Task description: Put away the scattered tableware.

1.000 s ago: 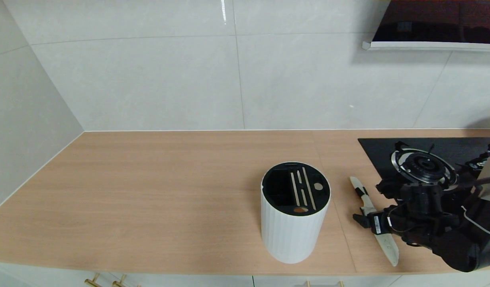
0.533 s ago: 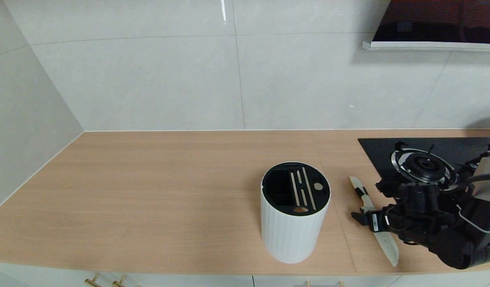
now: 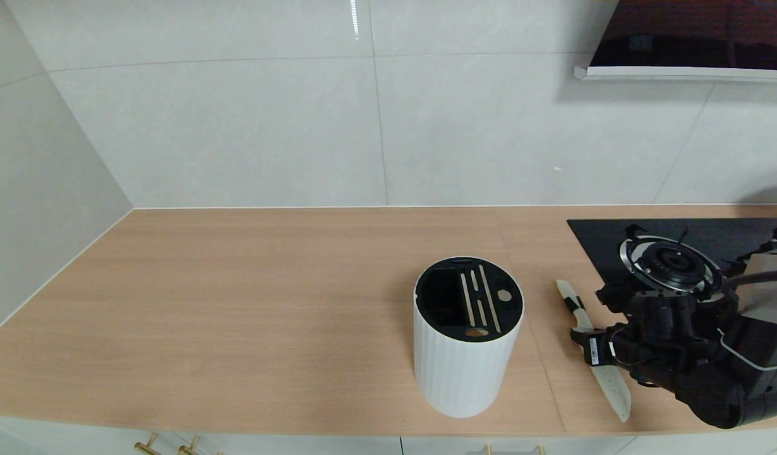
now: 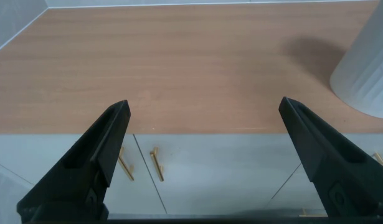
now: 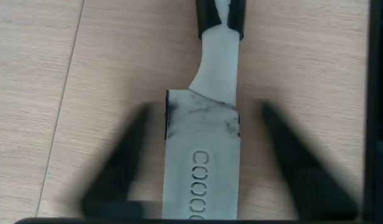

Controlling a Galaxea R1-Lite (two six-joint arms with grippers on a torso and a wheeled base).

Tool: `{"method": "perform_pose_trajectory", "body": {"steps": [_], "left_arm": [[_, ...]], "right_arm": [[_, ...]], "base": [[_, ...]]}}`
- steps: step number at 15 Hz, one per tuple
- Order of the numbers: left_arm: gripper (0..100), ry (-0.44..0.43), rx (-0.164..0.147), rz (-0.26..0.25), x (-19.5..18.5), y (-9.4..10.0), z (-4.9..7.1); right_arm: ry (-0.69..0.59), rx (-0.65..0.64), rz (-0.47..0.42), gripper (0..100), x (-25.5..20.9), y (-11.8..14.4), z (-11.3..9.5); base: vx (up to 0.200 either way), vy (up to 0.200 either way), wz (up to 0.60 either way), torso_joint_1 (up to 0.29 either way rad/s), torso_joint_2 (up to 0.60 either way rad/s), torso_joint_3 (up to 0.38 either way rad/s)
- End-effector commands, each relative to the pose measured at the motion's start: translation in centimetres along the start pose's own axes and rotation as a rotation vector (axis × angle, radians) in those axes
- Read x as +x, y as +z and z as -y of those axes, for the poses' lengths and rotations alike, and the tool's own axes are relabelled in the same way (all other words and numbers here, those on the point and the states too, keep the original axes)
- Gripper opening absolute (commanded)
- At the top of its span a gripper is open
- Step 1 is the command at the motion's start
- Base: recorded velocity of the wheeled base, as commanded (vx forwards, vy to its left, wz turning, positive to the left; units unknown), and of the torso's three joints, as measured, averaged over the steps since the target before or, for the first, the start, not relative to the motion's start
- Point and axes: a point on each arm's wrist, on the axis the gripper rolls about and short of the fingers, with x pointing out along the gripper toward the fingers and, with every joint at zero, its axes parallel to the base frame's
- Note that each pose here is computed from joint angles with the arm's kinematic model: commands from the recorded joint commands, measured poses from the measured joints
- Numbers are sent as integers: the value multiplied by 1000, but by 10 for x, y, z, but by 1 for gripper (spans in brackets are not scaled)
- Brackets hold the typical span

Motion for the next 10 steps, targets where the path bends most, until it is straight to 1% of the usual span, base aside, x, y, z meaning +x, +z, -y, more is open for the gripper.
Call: {"method": "perform_pose_trajectory", "body": {"steps": [1,3,5,8,9,10], "left_arm": [[100,1,0,-1,0,0,0],[100,1,-1,-1,0,0,0],[100,1,-1,-1,0,0,0],[100,1,-6,-1,0,0,0],[100,1,-9,-1,0,0,0],[100,1,-7,-1,0,0,0]], "right_arm": [[2,0,-10,0,1,-2,0],[1,0,-9,0,0,-1,0],[-2,3,14,0,-3,4,0],[-12,12,86,0,-19,23,5],[-19,17,138,0,-32,38,7],[-23,22,170,0,-44,48,9]], "base": [[0,0,0,0,0,0],[0,0,0,0,0,0],[0,0,0,0,0,0],[0,0,0,0,0,0],[0,0,0,0,0,0],[0,0,0,0,0,0]]}}
